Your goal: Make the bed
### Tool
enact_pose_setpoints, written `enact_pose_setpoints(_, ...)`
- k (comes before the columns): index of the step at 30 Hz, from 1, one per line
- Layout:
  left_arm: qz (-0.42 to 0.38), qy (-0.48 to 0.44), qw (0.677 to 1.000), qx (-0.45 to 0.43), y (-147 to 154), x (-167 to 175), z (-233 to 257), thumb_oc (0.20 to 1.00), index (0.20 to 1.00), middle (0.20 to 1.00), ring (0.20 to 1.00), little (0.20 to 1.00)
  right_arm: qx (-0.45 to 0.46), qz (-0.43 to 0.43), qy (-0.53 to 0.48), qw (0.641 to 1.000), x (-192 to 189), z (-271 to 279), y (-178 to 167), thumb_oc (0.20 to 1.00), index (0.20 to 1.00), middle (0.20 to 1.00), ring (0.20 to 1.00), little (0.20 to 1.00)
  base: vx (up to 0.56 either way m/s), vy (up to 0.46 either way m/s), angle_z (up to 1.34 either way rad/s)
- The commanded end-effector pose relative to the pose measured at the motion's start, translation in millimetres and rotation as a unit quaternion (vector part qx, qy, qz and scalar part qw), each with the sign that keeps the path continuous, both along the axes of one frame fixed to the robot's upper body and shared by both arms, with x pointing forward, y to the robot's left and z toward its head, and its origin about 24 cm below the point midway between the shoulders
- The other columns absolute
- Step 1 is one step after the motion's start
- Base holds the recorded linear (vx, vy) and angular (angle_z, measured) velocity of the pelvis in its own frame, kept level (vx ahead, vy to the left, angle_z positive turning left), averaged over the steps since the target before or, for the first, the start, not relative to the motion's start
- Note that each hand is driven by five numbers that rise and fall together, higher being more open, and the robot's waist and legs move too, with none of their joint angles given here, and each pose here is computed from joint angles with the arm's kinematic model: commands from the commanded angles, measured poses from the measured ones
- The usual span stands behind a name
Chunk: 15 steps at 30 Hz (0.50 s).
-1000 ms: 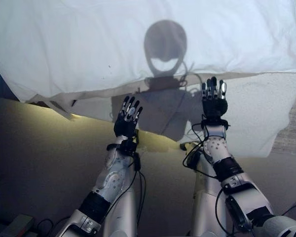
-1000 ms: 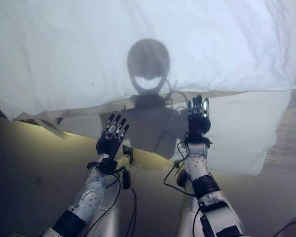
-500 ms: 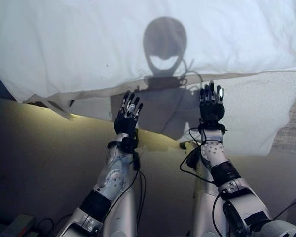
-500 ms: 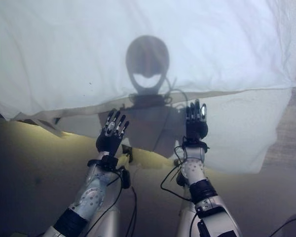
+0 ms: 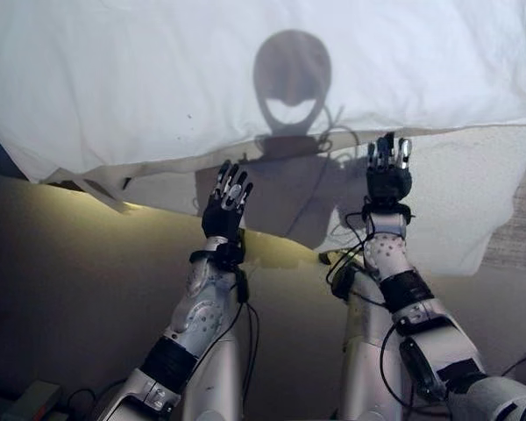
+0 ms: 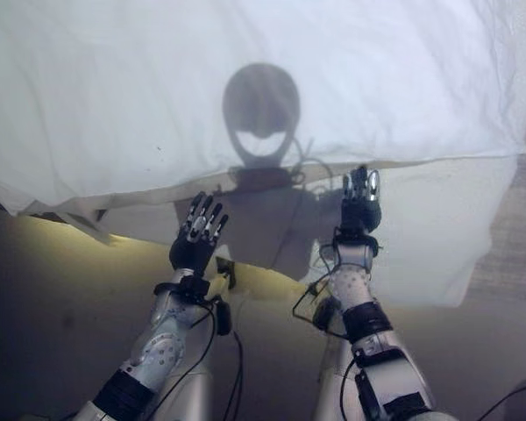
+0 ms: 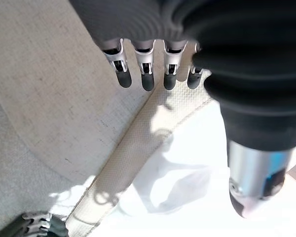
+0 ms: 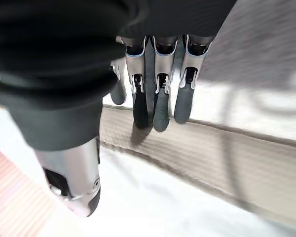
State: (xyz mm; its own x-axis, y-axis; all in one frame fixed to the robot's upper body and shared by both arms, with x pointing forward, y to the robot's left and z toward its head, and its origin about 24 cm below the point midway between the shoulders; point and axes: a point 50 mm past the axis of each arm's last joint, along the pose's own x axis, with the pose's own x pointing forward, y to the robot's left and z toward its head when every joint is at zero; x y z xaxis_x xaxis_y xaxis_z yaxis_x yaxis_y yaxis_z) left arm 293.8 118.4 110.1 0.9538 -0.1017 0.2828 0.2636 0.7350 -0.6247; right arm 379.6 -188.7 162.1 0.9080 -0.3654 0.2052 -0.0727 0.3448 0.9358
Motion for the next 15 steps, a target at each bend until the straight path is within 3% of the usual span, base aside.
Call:
enact_pose_setpoints(1,-0.016,-0.079,0.997,0.002,-2,-17,25,1.0,1.0,1.0,1.0,1.0,-0.011,-0.067,-0.009,0.998,0,21,-38,1.0,1.0,1.0,1.0,1.0,0.0,0.0,0.0)
enact_pose_setpoints(7,-0.048,-0.081,0.995,0.024,-8,-22,23,1.0,1.0,1.0,1.0,1.0,-0.065,-0.098,0.032,0.993,15,53,-66,1.0,1.0,1.0,1.0,1.0,0.0,0.008,-0.02)
enact_pose_setpoints(15,-0.053,-0.087,0.994,0.029,-11,-20,25,1.0,1.0,1.0,1.0,1.0,-0.07,-0.106,0.032,0.991,18,68,-73,1.0,1.0,1.0,1.0,1.0,0.01,0.004,-0.02)
